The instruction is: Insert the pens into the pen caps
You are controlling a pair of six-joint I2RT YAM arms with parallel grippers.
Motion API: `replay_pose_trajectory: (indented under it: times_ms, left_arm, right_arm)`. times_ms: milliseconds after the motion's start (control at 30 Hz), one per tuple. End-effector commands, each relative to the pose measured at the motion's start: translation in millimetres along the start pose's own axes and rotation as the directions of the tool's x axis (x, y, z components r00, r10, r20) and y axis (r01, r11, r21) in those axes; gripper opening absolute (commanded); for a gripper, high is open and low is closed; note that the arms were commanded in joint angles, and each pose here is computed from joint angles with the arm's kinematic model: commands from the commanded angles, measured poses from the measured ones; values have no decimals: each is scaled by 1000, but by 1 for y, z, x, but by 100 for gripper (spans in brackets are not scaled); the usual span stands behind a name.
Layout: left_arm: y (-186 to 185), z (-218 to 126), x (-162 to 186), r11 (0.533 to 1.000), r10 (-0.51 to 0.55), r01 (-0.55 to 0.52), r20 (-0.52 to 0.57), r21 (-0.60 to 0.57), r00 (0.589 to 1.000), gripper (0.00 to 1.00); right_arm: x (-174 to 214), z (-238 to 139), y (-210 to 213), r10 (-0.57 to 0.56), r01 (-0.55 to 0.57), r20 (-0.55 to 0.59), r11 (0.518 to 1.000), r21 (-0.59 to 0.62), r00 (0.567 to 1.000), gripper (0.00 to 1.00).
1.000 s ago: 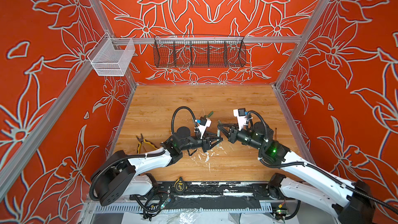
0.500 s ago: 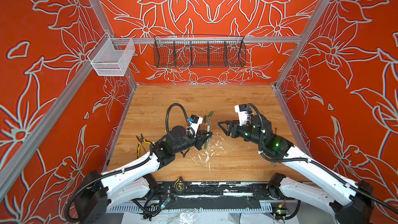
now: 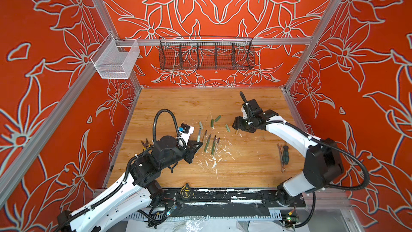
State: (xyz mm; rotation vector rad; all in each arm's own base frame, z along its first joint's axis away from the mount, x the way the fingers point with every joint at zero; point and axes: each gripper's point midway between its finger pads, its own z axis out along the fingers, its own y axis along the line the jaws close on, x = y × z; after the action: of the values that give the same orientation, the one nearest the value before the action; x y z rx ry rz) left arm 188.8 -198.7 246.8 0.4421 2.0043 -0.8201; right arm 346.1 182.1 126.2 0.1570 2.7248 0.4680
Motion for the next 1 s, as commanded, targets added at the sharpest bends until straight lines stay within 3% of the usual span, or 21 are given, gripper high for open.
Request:
replay_pose_trajectory:
  times_ms: [0, 200, 467, 967]
  left_arm:
    - [0, -2, 12, 1000, -27, 28, -34, 12, 999, 0]
    - [-3, -1, 9, 1000, -10, 11, -43, 21, 999, 0]
    - [-4, 2, 9, 1000, 1, 0, -48, 27, 999, 0]
    - [-4, 2, 8, 1000, 10, -9, -47, 27, 999, 0]
  right_arm:
    - [-4, 15, -20, 26, -18, -83, 995, 103, 996, 61]
    - [-8, 49, -46, 70, -25, -168, 966, 256, 983, 50]
    - [-4, 68, -56, 135, -93, -165, 967, 239, 977, 49]
    - [-8, 100, -60, 173, -123, -192, 961, 249, 966, 40]
